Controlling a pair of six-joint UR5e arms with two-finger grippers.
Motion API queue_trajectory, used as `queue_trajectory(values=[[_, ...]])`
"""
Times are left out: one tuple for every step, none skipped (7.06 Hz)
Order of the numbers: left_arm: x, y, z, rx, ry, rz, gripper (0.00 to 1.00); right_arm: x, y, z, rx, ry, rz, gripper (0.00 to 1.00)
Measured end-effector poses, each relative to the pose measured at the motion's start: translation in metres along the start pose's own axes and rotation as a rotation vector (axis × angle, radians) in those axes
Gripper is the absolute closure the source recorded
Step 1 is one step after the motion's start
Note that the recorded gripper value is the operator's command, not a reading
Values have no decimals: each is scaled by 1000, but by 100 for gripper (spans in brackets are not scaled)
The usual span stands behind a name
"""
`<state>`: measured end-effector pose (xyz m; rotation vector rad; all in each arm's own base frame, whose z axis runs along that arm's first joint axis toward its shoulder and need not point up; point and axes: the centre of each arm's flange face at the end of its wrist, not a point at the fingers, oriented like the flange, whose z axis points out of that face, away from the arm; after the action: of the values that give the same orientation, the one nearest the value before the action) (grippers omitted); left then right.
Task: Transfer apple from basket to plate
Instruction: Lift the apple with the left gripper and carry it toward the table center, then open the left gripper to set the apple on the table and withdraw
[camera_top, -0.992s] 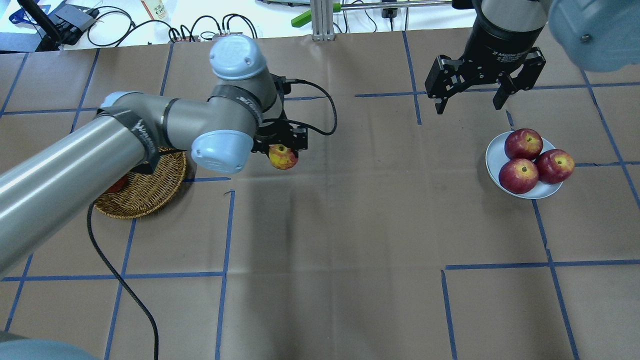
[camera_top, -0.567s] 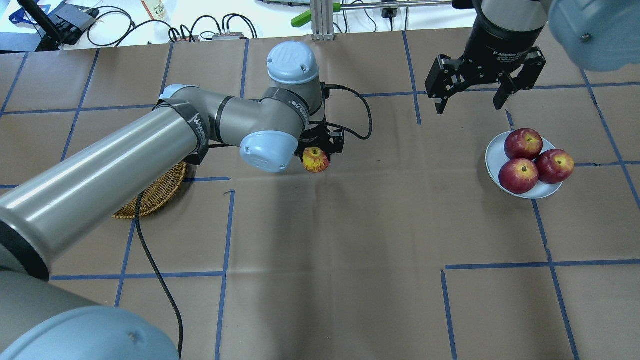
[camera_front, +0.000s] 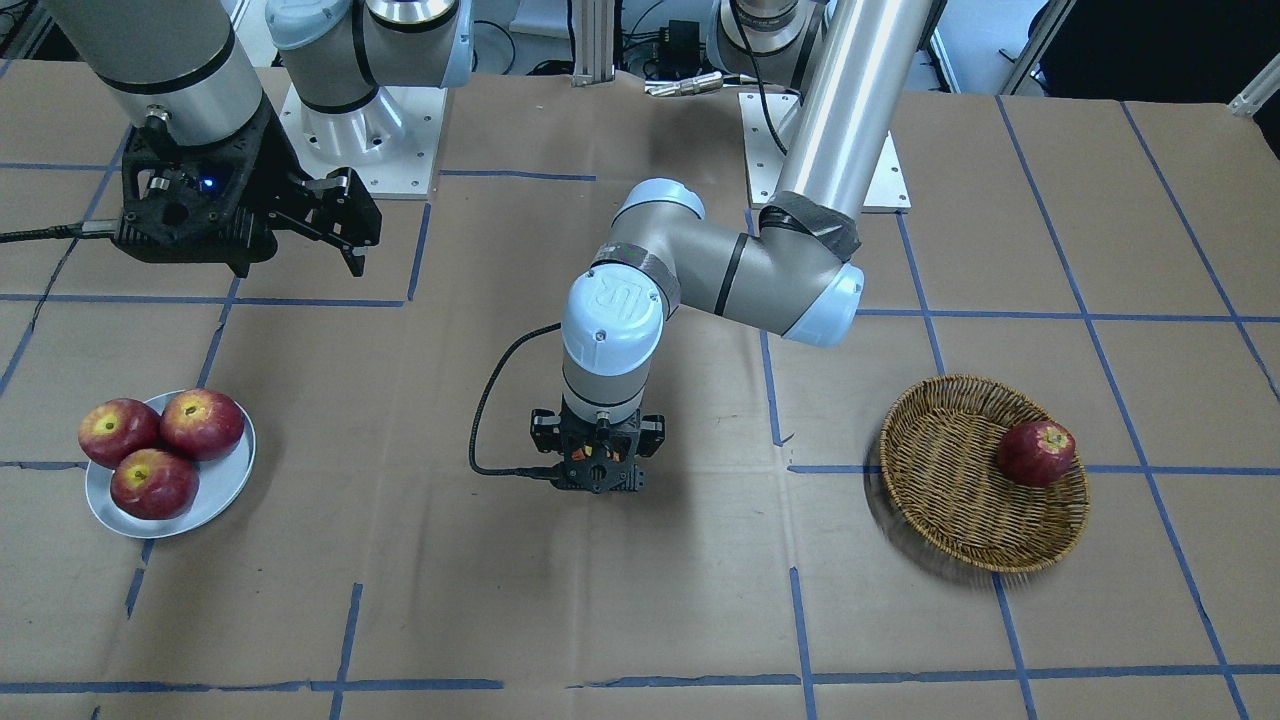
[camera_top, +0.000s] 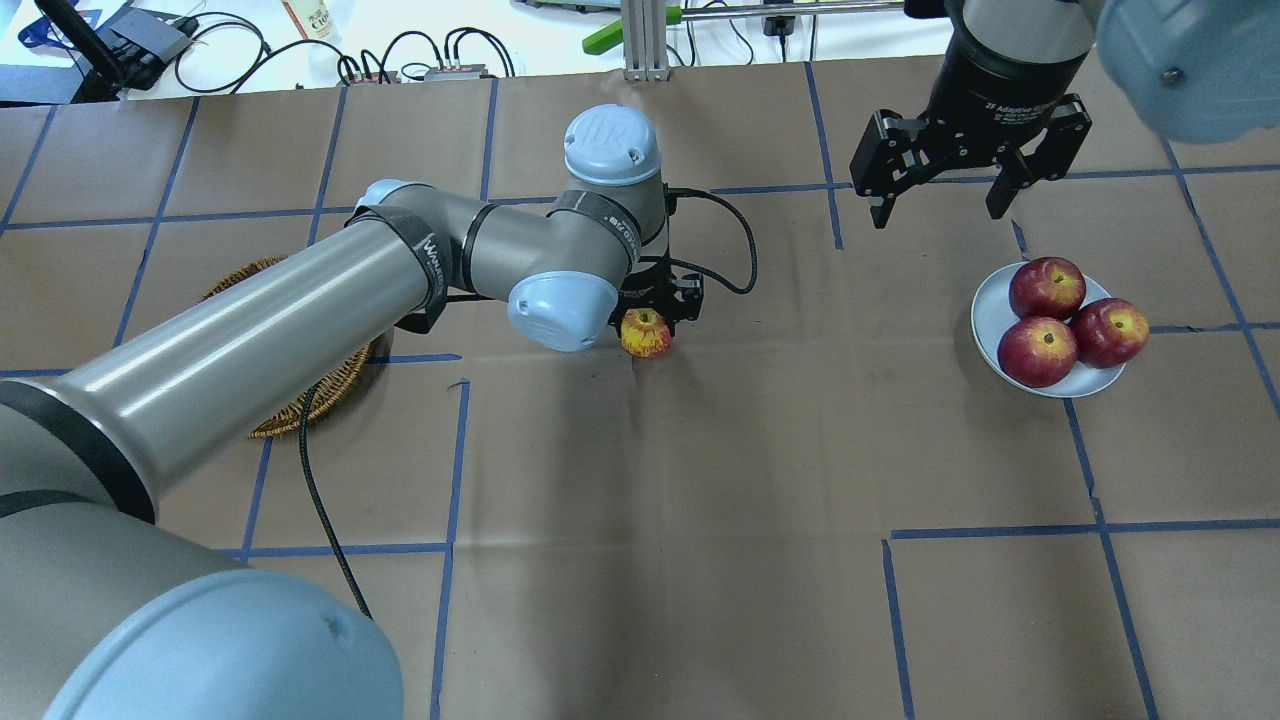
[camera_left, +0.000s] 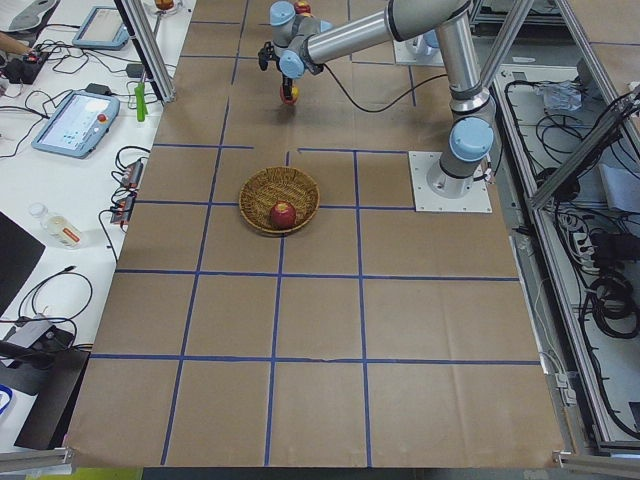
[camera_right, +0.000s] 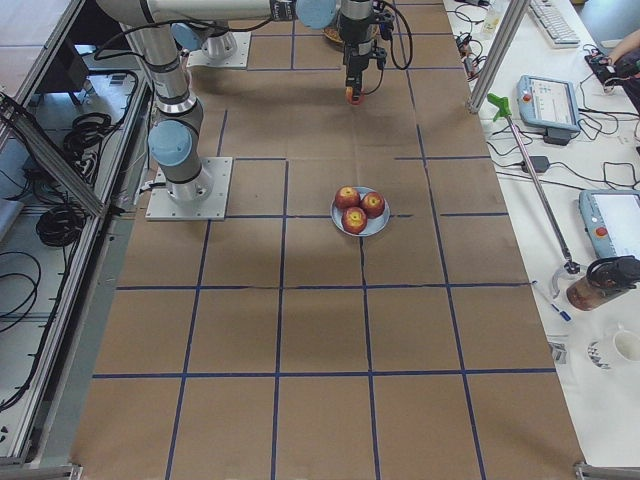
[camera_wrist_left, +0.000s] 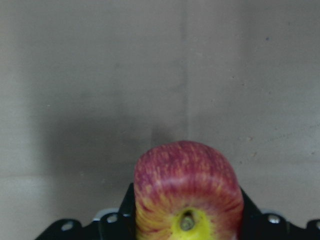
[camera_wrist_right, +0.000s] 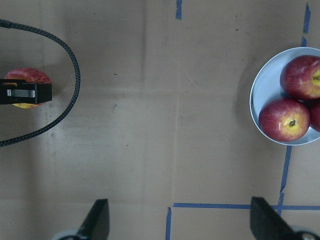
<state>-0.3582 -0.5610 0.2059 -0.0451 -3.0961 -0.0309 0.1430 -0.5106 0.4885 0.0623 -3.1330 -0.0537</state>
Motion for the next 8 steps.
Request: queue_trajectory(values=[[0, -1, 4, -4, 0, 1, 59, 0, 0, 0, 0, 0, 0, 0], [1, -1, 7, -8, 0, 2, 43, 0, 0, 0, 0, 0, 0, 0], [2, 0, 8, -10, 0, 2, 1, 0, 0, 0, 0, 0, 0, 0], [3, 0, 9, -10, 0, 4, 1, 0, 0, 0, 0, 0, 0, 0], [4, 1, 9, -11, 0, 5, 1, 0, 0, 0, 0, 0, 0, 0], [5, 1, 4, -3, 4, 7, 1, 0, 0, 0, 0, 0, 0, 0], [5, 1, -10, 15, 10, 9, 1, 0, 0, 0, 0, 1, 0, 0], [3, 0, -33, 44, 17, 10, 1, 0, 0, 0, 0, 1, 0, 0]])
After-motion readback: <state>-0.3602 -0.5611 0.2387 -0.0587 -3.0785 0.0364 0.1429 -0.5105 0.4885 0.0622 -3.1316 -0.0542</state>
